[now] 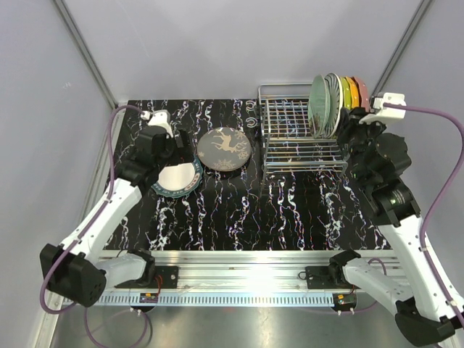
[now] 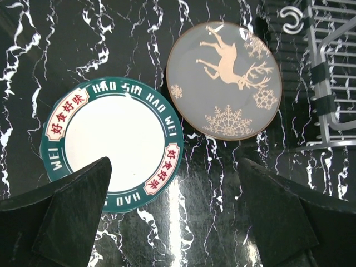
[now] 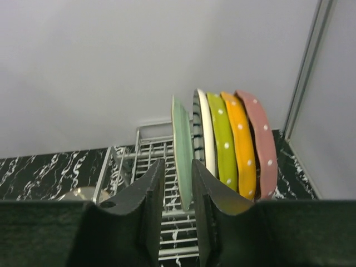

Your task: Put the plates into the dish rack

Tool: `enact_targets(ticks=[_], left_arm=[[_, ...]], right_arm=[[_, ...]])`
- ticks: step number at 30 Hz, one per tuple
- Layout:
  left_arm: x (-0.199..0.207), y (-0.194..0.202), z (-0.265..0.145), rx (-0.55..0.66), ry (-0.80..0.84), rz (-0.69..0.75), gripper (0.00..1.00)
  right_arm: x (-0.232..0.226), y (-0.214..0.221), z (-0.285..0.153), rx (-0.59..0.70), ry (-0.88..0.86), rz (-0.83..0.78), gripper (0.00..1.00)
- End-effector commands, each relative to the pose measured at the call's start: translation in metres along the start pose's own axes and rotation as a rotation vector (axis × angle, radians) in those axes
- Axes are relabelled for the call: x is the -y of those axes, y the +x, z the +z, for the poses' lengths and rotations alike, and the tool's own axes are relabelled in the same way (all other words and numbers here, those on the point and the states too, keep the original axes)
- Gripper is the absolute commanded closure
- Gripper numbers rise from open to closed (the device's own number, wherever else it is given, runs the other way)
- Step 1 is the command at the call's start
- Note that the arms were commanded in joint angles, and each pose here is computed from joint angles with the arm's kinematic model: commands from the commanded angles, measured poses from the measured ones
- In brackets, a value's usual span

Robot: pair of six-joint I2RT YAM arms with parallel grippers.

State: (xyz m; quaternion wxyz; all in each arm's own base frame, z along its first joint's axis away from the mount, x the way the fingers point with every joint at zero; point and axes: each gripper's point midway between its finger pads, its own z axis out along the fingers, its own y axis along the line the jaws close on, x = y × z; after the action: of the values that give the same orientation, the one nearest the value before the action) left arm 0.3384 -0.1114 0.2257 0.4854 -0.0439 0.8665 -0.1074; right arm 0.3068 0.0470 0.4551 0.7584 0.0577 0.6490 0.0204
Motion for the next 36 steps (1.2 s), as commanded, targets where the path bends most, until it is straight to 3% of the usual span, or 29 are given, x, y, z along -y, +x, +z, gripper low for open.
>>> enact_targets(ticks=[1,9,16,22,36], left_arm=[[0.01,-0.012,0.003,-0.007,0.033,0.032,0.01],[0.001,0.023,0.037,-0.181,-0.038,0.085,0.01],[-0.009,0.058,0.06,-0.324,-0.128,0.197,0.12],[0.006,0.093,0.073,-0.413,-0.15,0.383,0.21],[-0.004,0.133,0.101,-0.553,-0.189,0.472,0.33]], right_arm=[[-0.005,0.015,-0.018,-0.041,-0.054,0.088,0.68],[0.007,0.052,-0.057,-0.087,-0.071,0.163,0.83],[0.015,0.096,-0.075,-0.146,-0.061,0.184,0.77],[0.011,0.097,-0.08,-0.152,-0.091,0.211,0.76],[0.008,0.099,-0.085,-0.157,-0.114,0.228,0.75]])
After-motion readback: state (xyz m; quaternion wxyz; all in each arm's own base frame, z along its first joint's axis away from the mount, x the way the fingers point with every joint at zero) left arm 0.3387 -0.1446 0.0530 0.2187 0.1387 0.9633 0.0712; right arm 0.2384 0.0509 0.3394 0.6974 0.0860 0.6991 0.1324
